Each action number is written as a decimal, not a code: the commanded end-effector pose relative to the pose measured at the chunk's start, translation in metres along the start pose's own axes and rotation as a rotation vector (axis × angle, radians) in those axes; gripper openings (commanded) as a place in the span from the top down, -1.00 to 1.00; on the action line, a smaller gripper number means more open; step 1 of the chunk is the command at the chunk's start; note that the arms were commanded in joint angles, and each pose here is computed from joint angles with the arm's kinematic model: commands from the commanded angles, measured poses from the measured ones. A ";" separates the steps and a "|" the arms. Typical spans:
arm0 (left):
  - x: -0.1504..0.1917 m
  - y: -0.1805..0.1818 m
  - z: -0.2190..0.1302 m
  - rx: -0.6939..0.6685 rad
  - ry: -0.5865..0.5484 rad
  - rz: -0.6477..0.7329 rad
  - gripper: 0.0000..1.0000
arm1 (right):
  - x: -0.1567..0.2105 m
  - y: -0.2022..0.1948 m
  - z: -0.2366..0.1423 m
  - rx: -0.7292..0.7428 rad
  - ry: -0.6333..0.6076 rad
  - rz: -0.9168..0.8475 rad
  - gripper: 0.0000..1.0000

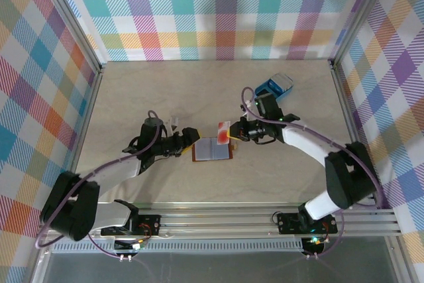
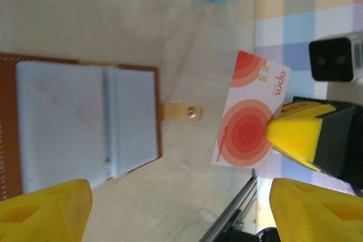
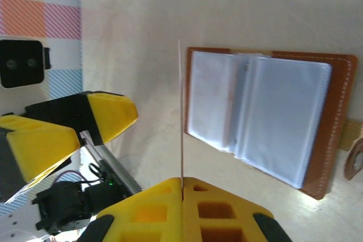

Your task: Put the credit cards into the card holder

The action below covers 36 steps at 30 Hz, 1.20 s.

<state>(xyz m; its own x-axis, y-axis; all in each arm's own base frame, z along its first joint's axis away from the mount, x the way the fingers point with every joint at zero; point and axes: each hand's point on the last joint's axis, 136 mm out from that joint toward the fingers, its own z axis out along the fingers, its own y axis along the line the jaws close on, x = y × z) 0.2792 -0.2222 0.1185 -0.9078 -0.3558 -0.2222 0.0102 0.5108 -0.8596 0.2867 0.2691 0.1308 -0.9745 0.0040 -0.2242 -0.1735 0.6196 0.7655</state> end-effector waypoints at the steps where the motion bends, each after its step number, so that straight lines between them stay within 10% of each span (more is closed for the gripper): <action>1: -0.005 -0.005 0.009 0.041 0.024 0.069 -0.60 | -0.003 0.001 0.009 -0.006 0.035 -0.044 1.00; 36: -0.003 0.062 0.041 -0.145 0.056 0.022 -0.31 | 0.027 -0.034 0.072 0.083 0.144 -0.042 1.00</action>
<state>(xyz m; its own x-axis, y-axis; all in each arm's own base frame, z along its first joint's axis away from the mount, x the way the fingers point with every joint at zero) 0.2946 -0.2217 0.0479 -0.9334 -0.3066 -0.1866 -0.0477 0.6213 -0.7822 0.2780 0.3052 0.0624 -0.9815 -0.1167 -0.1518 -0.1906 0.6702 0.7173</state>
